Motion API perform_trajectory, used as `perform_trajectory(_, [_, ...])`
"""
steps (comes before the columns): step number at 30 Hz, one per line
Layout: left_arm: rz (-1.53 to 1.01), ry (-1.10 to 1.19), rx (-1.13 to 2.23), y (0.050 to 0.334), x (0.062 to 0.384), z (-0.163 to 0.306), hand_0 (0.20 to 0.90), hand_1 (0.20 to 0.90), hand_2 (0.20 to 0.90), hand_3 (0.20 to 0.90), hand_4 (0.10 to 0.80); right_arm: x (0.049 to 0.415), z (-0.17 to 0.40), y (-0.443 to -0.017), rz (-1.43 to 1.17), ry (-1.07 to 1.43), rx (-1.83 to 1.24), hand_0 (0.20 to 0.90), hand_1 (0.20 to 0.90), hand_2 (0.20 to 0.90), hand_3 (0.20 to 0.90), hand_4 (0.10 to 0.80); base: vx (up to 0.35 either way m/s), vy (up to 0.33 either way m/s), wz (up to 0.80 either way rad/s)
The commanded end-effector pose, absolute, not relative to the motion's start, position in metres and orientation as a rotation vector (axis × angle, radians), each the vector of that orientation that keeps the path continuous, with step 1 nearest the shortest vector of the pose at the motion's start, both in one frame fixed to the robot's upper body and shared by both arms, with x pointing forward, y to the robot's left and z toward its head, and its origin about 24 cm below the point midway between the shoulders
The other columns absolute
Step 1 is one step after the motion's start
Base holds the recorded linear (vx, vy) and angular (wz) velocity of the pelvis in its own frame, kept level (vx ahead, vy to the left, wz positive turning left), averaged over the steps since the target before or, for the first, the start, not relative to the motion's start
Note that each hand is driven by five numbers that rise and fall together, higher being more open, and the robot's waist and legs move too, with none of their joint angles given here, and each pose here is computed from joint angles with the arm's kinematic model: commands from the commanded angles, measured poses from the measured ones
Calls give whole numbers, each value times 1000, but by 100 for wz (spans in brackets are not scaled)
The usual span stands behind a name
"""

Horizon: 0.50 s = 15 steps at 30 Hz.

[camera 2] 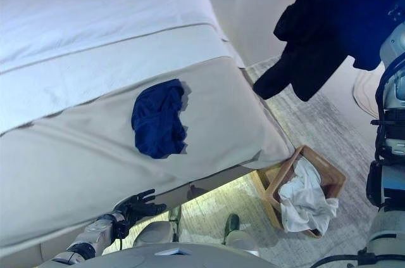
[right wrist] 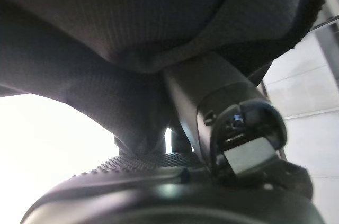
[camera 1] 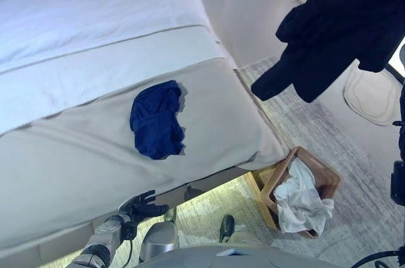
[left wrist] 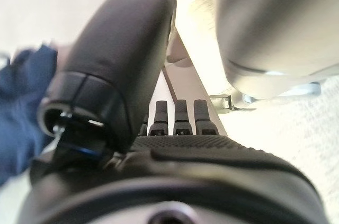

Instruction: Pick up the clothes from the bed and place them into the basket

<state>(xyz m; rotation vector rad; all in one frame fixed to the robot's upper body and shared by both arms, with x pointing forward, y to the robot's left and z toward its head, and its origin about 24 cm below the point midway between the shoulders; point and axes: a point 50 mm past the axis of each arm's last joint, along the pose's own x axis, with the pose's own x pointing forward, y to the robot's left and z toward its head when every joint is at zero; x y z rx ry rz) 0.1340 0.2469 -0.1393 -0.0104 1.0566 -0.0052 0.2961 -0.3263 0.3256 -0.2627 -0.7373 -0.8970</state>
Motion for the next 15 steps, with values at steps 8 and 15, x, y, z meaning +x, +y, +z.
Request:
perform_trajectory(8, [-63,1130,60,250,121,-144,900,900,900,900,800,303,286,-353,-689,-395,-600,300,300,300,200,100,-13,-172,-31])
perform_trajectory(15, [-149,958,43,229,169,-128,900,900,900,900,800,317,265,-356,-732,-280,-625,300,300,300,200,100,-149,-163,-21])
